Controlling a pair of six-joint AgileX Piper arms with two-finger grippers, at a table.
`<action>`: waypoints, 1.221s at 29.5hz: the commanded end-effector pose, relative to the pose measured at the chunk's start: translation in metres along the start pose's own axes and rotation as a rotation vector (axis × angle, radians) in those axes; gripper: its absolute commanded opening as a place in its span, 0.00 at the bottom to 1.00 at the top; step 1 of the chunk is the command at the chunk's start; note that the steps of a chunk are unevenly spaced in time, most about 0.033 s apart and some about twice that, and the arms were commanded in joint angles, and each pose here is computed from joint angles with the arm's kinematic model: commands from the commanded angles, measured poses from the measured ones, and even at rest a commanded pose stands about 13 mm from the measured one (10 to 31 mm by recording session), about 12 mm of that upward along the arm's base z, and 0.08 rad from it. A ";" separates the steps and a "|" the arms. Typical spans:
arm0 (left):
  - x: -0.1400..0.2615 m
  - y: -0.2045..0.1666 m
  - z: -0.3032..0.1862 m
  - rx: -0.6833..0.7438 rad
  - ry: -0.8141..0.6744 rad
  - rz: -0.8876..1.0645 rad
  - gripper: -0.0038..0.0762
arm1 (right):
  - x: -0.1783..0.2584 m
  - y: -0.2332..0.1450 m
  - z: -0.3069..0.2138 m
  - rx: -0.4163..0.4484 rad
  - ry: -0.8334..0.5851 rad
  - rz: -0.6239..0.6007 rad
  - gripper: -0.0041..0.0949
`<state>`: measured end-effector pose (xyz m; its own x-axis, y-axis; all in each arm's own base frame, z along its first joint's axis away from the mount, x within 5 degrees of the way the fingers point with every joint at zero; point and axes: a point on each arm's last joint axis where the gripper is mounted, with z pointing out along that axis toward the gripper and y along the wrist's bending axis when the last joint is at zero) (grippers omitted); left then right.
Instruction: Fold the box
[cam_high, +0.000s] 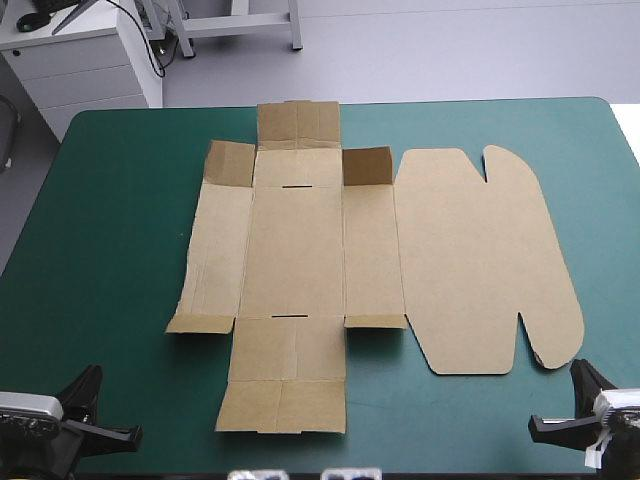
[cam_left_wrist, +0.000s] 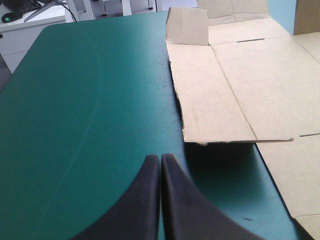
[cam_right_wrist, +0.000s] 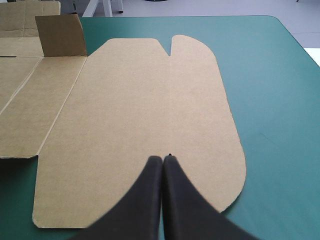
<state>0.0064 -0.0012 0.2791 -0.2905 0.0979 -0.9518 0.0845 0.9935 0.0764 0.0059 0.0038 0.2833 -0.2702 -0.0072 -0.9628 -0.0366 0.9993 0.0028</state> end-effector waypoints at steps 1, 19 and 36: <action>-0.011 0.001 -0.006 -0.009 -0.100 -0.007 0.04 | -0.012 0.000 -0.008 0.007 -0.118 -0.001 0.02; -0.015 0.001 -0.004 -0.011 -0.126 -0.006 0.04 | -0.013 0.000 -0.008 0.008 -0.133 -0.001 0.02; -0.102 0.010 0.093 0.021 0.199 0.072 0.04 | -0.020 -0.002 0.025 0.007 0.045 0.007 0.02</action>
<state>0.0955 -0.0057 0.3311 -0.4920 0.1451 -0.8584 0.1183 0.9880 0.0992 0.0289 0.0036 0.2836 -0.3708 -0.0052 -0.9287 -0.0345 0.9994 0.0081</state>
